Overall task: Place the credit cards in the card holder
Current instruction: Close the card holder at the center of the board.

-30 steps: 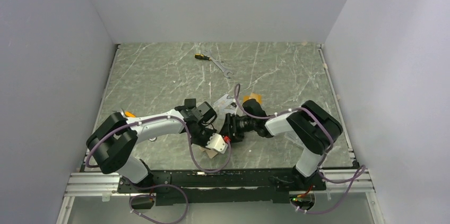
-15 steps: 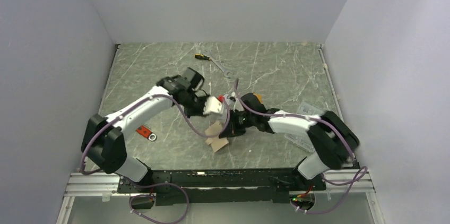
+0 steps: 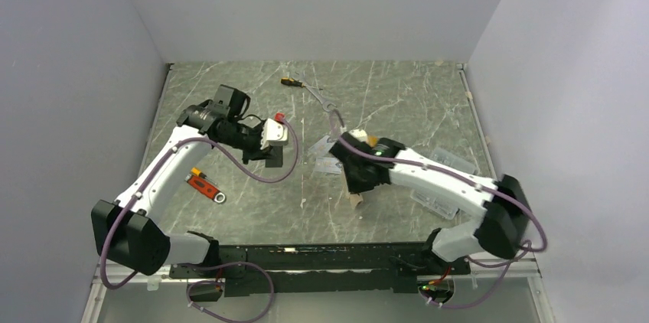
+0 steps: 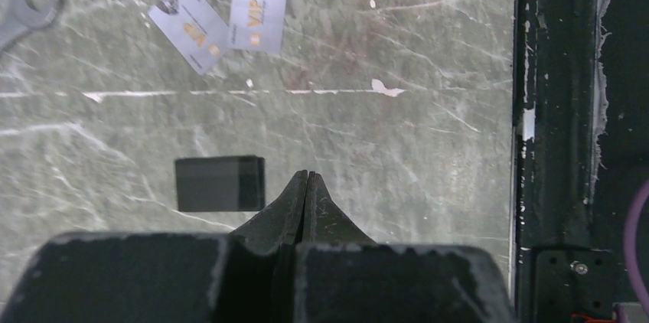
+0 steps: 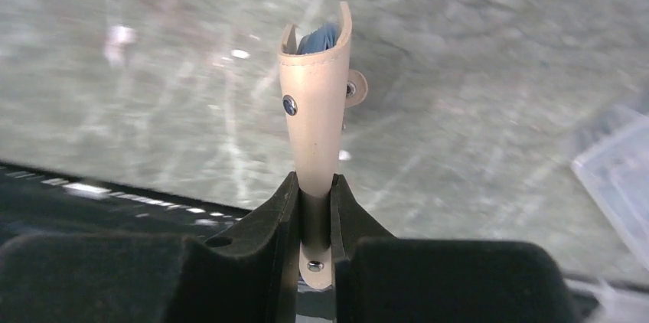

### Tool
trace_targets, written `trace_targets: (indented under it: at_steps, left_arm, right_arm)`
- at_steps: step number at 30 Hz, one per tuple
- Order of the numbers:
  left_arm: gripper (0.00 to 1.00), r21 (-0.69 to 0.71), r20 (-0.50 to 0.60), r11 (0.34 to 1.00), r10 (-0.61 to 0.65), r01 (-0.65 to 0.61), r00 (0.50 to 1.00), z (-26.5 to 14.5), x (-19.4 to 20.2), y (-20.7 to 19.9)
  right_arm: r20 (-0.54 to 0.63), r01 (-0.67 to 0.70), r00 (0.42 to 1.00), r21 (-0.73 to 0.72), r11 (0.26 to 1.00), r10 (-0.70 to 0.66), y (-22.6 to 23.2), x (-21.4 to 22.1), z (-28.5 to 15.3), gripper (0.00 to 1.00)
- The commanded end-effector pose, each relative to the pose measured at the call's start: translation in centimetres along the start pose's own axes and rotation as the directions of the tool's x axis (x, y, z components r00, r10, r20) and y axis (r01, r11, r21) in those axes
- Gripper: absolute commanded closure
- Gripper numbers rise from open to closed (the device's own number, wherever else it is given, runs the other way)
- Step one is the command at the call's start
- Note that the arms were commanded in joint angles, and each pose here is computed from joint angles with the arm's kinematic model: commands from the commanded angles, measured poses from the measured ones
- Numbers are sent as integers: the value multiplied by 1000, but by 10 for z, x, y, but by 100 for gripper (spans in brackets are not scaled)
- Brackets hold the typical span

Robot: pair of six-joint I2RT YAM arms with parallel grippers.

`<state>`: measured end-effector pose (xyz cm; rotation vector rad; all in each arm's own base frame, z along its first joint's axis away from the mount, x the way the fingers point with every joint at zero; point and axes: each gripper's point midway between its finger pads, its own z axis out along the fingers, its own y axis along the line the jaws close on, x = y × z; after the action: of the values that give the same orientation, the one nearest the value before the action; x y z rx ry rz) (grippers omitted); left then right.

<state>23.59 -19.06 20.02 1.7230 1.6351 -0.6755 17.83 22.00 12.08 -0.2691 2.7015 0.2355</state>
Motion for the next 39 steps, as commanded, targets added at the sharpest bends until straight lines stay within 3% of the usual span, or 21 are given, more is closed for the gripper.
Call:
trace_targets:
  at_steps: [1, 8, 11, 13, 16, 18, 22, 24, 31, 34, 37, 39]
  left_arm:
    - [100, 33, 52, 999, -28, 26, 998, -5, 5, -13]
    - [100, -7, 59, 999, -52, 52, 997, -16, 19, -7]
    - [100, -19, 55, 997, -72, 73, 996, -20, 27, -4]
    - [100, -27, 49, 996, -84, 86, 995, -24, 33, -2]
    - [100, -48, 35, 995, -90, 92, 995, -31, 40, 2]
    - [100, -61, 28, 994, -94, 96, 995, -36, 43, 6]
    - [100, -68, 19, 993, -96, 97, 995, -40, 46, 9]
    - [100, -68, 18, 993, -94, 95, 995, -40, 46, 10]
    - [99, 30, 52, 996, -87, 86, 995, -25, 39, -2]
    - [99, 87, 37, 996, -32, 28, 999, 2, 33, -16]
    - [97, 159, 35, 987, 26, -31, 999, 33, 22, -34]
    - [98, 216, 33, 975, 56, -62, 998, 55, 10, -47]
  right_arm:
    - [-90, 145, 989, 393, 908, -119, -43, 13, -4, 100]
    - [-134, 315, 948, 501, 806, -287, 0, 10, 23, 100]
    - [-164, 377, 925, 493, 784, -342, 24, 18, 39, 90]
    - [-182, 400, 917, 443, 802, -356, 41, 27, 50, 77]
    - [-193, 409, 912, 347, 844, -363, 63, 37, 64, 43]
    - [-205, 415, 907, 281, 865, -368, 75, 44, 72, 27]
    - [-159, 376, 923, 182, 909, -350, 91, 37, 65, 16]
    - [-118, 322, 943, 106, 941, -310, 99, 25, 55, 2]
    - [30, 81, 996, -121, 989, -78, 73, -28, 14, 0]
    - [74, 41, 997, -118, 992, -32, 45, -35, 16, 0]
    - [45, 35, 999, -109, 993, -30, 35, -27, 27, 1]
    - [13, 34, 999, -125, 992, -33, 37, -19, 36, 13]
